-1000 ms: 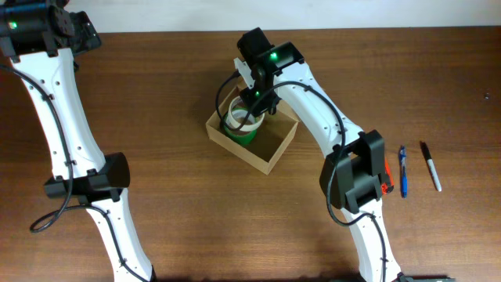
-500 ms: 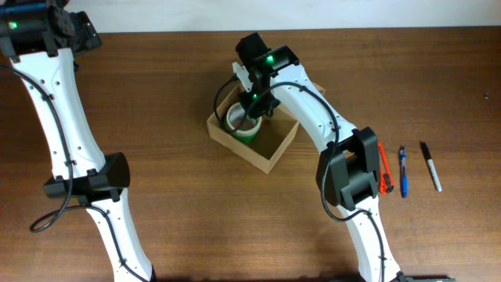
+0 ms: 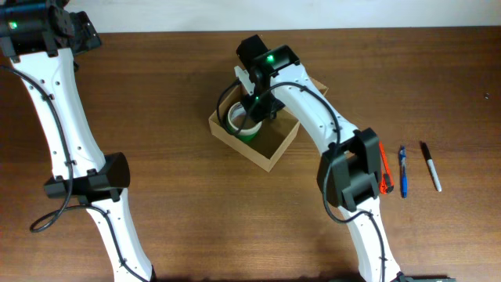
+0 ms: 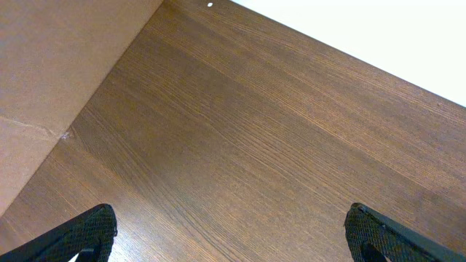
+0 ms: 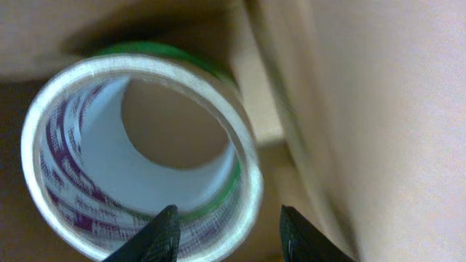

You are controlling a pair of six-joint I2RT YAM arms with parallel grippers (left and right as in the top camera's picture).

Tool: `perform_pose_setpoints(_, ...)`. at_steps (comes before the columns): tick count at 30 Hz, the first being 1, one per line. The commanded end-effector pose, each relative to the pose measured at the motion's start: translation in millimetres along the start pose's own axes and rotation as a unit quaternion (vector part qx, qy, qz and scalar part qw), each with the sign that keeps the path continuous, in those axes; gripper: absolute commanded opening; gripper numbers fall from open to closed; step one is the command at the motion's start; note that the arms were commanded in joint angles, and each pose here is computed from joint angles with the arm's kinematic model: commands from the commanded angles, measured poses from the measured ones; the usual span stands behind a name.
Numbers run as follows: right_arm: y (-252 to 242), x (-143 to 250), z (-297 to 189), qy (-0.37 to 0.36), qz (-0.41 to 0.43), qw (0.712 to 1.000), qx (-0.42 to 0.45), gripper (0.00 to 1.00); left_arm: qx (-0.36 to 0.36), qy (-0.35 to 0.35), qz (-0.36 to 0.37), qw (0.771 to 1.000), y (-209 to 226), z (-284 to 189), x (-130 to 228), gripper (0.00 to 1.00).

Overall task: Pack container
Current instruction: 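Carry the white tape into the box onto the green tape, then release the white tape and move the right gripper to the cutter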

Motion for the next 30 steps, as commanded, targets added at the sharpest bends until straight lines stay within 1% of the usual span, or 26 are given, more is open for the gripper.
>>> perform_pose_setpoints(1,-8,3,-97,-0.099,-0.009,0.994,0.047,0.46,-0.003,-0.016,-0.002,1.0,8,-14,-2,1.0)
perform_pose_setpoints(5,-25,20,-168,-0.167,0.003,0.984,0.068,0.46,-0.003,-0.016,-0.002,1.0,8,-14,-2,1.0)
perform_pose_setpoints(6,-35,29,-192,-0.191,0.015,0.979,0.077,0.46,-0.003,-0.016,-0.002,1.0,8,-14,-2,1.0)
perform_pose_setpoints(7,-44,36,-206,-0.205,0.026,0.975,0.085,0.46,-0.003,-0.016,-0.002,1.0,8,-14,-2,1.0)
perform_pose_setpoints(10,-77,57,-230,-0.227,0.066,0.965,0.118,0.46,-0.003,-0.016,-0.002,1.0,8,-14,-2,1.0)
perform_pose_setpoints(12,-105,76,-233,-0.229,0.102,0.959,0.132,0.47,-0.003,-0.016,-0.002,1.0,8,-14,-2,1.0)
perform_pose_setpoints(15,-149,110,-220,-0.208,0.172,0.951,0.15,0.47,-0.003,-0.016,-0.002,1.0,8,-14,-2,1.0)
perform_pose_setpoints(16,-164,124,-209,-0.191,0.2,0.949,0.155,0.47,-0.003,-0.016,-0.002,1.0,8,-14,-2,1.0)
perform_pose_setpoints(18,-185,150,-184,-0.139,0.24,0.948,0.156,0.47,-0.003,-0.016,-0.002,1.0,8,-14,-2,1.0)
perform_pose_setpoints(19,-194,165,-166,-0.104,0.266,0.947,0.144,0.5,-0.003,-0.016,-0.002,1.0,8,-14,-2,1.0)
perform_pose_setpoints(22,-205,195,-119,-0.037,0.3,0.946,0.114,0.54,-0.003,-0.016,-0.002,1.0,8,-14,-2,1.0)
perform_pose_setpoints(26,-213,214,-82,-0.01,0.294,0.949,0.112,0.58,-0.003,-0.016,-0.002,1.0,8,-14,-2,1.0)
perform_pose_setpoints(28,-216,220,-69,-0.004,0.285,0.952,0.112,0.62,-0.003,-0.016,-0.002,1.0,8,-14,-2,1.0)
perform_pose_setpoints(30,-221,228,-56,0.007,0.274,0.955,0.111,0.63,-0.003,-0.016,-0.002,1.0,8,-14,-2,1.0)
Point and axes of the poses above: each gripper's point midway between its finger pads, its own z axis out along the fingers, its own y axis along the line the jaws close on, x = y × z, the point moved 7 cm from there along -z, back along the fingers, and after that the axes turned 10 degrees about z, right-handed, at the moved point
